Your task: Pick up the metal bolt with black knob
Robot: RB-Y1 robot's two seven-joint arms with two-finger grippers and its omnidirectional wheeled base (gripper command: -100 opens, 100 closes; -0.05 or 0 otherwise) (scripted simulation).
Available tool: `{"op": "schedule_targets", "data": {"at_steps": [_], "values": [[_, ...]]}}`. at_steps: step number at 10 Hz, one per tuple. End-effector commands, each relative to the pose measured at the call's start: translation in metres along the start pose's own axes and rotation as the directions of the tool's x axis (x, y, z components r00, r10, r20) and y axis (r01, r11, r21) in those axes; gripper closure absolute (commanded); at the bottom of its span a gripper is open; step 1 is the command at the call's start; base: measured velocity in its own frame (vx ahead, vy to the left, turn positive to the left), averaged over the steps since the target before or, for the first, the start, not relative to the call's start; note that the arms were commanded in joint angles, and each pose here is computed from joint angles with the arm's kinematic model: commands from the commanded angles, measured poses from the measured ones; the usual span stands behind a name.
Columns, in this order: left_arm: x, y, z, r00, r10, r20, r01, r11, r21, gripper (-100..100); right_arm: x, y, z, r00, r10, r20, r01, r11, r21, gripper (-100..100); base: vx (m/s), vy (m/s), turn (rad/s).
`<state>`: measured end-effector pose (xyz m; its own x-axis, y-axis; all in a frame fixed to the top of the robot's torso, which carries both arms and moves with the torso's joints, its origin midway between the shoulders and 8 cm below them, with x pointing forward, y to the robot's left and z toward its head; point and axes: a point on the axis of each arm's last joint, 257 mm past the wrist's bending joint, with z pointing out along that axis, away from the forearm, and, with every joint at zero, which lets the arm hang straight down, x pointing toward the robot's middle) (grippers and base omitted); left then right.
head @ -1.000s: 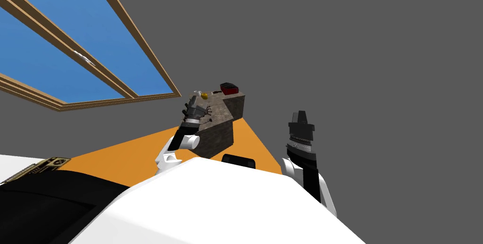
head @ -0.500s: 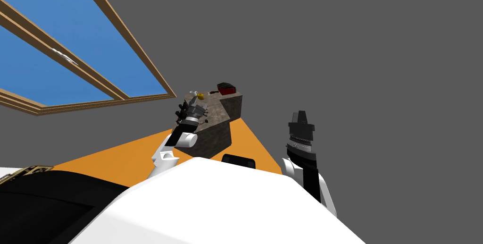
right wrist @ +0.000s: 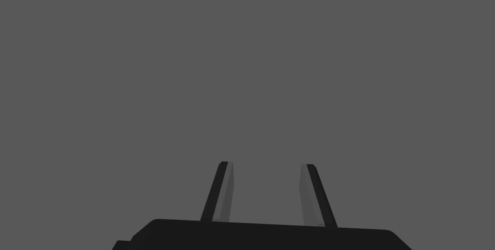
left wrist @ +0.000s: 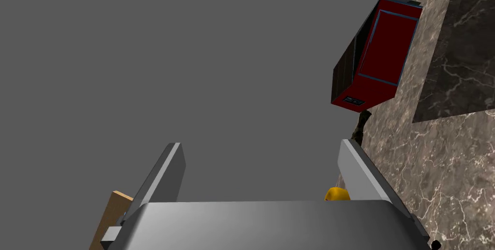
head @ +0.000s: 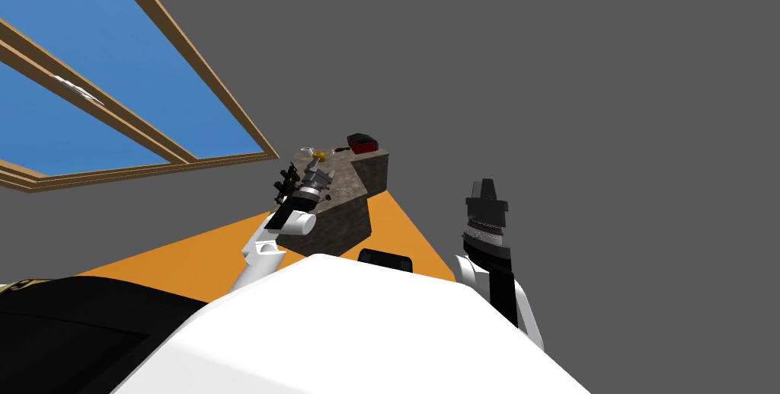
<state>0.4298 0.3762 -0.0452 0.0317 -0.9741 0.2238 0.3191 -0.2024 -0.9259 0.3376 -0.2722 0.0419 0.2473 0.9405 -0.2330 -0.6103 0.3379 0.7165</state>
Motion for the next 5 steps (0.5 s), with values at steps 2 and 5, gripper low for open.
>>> {"op": "schedule_targets", "data": {"at_steps": [2, 5], "values": [[-0.006, 0.011, 0.001, 1.000, -0.021, 0.021, 0.022, 0.998, -0.051, -100, 0.000, 0.000, 0.000, 1.000, 0.000, 0.000, 0.000, 1.000, 0.000, 0, 0.020, -0.031, -0.017], [-0.016, 0.022, 0.003, 0.997, -0.057, 0.047, 0.062, 0.992, -0.107, -100, 0.000, 0.000, 0.000, 1.000, 0.000, 0.000, 0.000, 1.000, 0.000, 0, 0.022, -0.023, -0.030]]}}
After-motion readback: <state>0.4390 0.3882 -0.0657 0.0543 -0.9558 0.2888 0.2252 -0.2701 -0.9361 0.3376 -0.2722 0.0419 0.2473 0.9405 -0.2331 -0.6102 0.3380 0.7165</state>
